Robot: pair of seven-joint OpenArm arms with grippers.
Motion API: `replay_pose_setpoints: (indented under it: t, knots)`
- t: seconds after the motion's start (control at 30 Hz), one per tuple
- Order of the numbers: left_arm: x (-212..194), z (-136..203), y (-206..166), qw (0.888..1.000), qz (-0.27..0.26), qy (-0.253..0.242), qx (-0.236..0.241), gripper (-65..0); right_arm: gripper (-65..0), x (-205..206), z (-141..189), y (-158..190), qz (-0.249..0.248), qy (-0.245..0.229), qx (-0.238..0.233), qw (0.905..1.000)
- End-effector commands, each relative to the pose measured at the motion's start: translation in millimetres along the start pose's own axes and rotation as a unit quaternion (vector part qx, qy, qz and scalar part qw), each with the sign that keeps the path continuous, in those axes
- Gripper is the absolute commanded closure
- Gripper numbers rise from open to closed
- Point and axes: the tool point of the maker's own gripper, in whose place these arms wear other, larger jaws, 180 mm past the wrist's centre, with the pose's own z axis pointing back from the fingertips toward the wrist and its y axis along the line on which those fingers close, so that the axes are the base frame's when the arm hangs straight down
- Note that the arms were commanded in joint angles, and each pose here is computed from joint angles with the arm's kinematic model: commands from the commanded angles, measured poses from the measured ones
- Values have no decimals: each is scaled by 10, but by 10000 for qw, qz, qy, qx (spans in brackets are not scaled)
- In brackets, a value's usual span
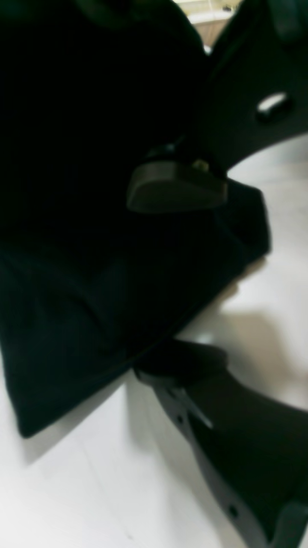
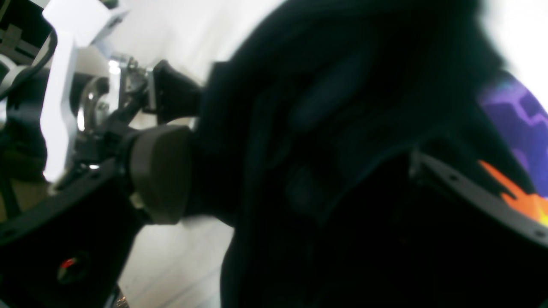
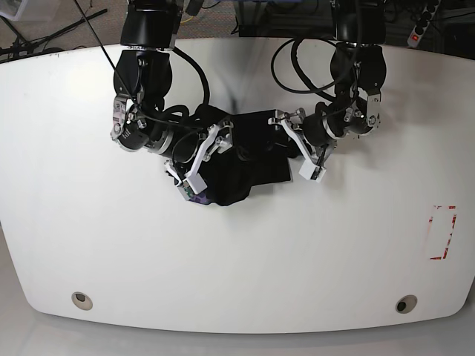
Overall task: Fold the T-shirt properly
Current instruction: 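Fold the strip end held by the right gripper toward the left gripper, then regrasp the bundled shirt with both grippers and lift it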
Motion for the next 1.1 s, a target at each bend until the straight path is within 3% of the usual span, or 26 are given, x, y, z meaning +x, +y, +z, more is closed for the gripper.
replay_pose_setpoints:
  t: [0.0, 0.2, 0.5, 0.7, 0.8, 0.93, 1.07]
  knots:
    - [239, 122, -55, 9991, -342, -216, 97, -367, -590, 264, 171, 15, 392, -385, -79, 9985]
    - [392, 397, -8, 9959, -692, -474, 327, -356, -590, 328, 446, 27, 829, -490, -364, 9947]
    - [451, 958, 372, 9877, -881, -718, 1069, -356, -590, 101, 604, -150, 542, -362, -682, 9955]
    - [342, 1235, 640, 9828, -1112, -542, 1369, -354, -588, -157, 277, 167, 502, 67, -39, 9987]
    - [309, 1358, 727, 9802, -1260, -513, 1436, -354, -558, -278, 69, 360, 427, 234, 363, 9982]
    - [280, 1568, 888, 9757, -1316, -526, 1671, -354, -487, -325, -198, 661, 405, 273, 900, 9947]
    - [301, 1679, 965, 9724, -1416, -528, 1778, -353, -445, -327, -377, 1107, 696, 373, 1481, 9858]
